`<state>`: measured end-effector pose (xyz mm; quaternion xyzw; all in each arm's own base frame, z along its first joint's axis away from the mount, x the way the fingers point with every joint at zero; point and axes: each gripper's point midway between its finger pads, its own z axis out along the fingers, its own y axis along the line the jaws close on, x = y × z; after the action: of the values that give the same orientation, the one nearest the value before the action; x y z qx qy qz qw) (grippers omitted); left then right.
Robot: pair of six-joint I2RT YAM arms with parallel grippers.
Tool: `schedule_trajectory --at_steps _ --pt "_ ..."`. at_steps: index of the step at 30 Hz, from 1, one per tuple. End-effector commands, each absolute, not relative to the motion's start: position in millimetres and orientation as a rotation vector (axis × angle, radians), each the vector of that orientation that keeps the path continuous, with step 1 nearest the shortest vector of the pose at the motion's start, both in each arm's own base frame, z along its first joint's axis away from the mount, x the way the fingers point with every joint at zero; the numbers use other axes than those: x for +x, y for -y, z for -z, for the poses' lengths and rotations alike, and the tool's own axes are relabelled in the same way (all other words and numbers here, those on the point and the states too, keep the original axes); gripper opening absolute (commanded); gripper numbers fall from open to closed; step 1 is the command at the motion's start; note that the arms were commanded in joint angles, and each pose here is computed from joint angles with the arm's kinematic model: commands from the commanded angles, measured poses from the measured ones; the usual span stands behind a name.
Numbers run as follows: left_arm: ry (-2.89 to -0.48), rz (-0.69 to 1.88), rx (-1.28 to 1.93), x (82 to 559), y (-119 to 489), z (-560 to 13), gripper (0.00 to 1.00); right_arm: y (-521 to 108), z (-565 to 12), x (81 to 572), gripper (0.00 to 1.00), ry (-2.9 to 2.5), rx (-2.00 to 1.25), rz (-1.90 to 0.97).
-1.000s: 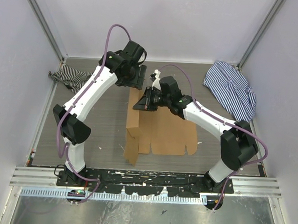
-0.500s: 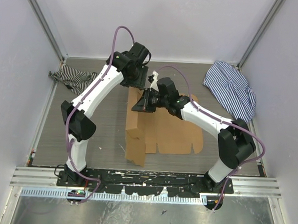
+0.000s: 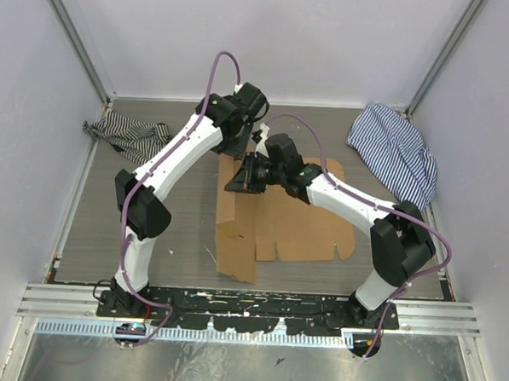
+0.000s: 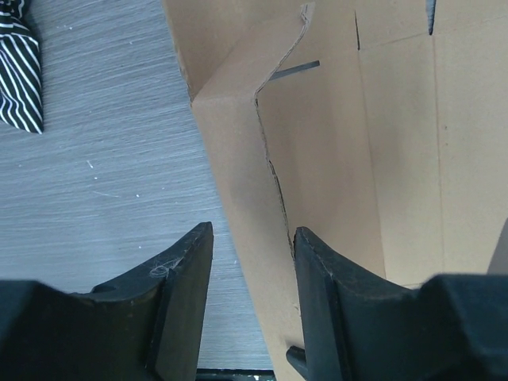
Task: Fold the paper box
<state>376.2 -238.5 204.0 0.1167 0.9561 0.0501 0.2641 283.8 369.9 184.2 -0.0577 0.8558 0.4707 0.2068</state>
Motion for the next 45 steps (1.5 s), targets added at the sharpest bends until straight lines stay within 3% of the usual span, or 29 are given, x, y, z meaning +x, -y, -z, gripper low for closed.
schedule_trajectory --at_steps 1,7,12,17,24,26,30,33,39,45 --pt "-2.56 -0.227 0.306 379 226 -209 0.52 -375 -208 290 0.09 -2.283 -0.181 -1.321" --pt "-2.574 -0.254 0.298 382 226 -198 0.51 -379 -208 287 0.09 -2.281 -0.179 -1.322" --pt "-2.583 -0.273 0.291 383 226 -189 0.34 -380 -208 289 0.09 -2.283 -0.168 -1.319" --pt "-2.586 -0.293 0.281 381 222 -183 0.29 -379 -209 289 0.09 -2.279 -0.162 -1.312" --pt "-2.587 -0.271 0.272 380 224 -181 0.0 -380 -208 288 0.1 -2.28 -0.157 -1.316" --pt "-2.581 -0.265 0.272 380 223 -183 0.0 -379 -209 288 0.16 -2.277 -0.159 -1.318" --pt "-2.57 -0.264 0.294 379 222 -189 0.0 -376 -211 287 0.46 -2.266 -0.158 -1.312" --pt "-2.545 -0.293 0.316 378 214 -199 0.0 -370 -215 288 0.59 -2.258 -0.148 -1.273" --pt "-2.459 -0.378 0.359 373 190 -230 0.0 -333 -230 297 0.61 -2.235 -0.143 -1.076" --pt "-2.379 -0.378 0.431 356 169 -276 0.0 -243 -222 344 0.54 -2.279 0.063 -0.896"
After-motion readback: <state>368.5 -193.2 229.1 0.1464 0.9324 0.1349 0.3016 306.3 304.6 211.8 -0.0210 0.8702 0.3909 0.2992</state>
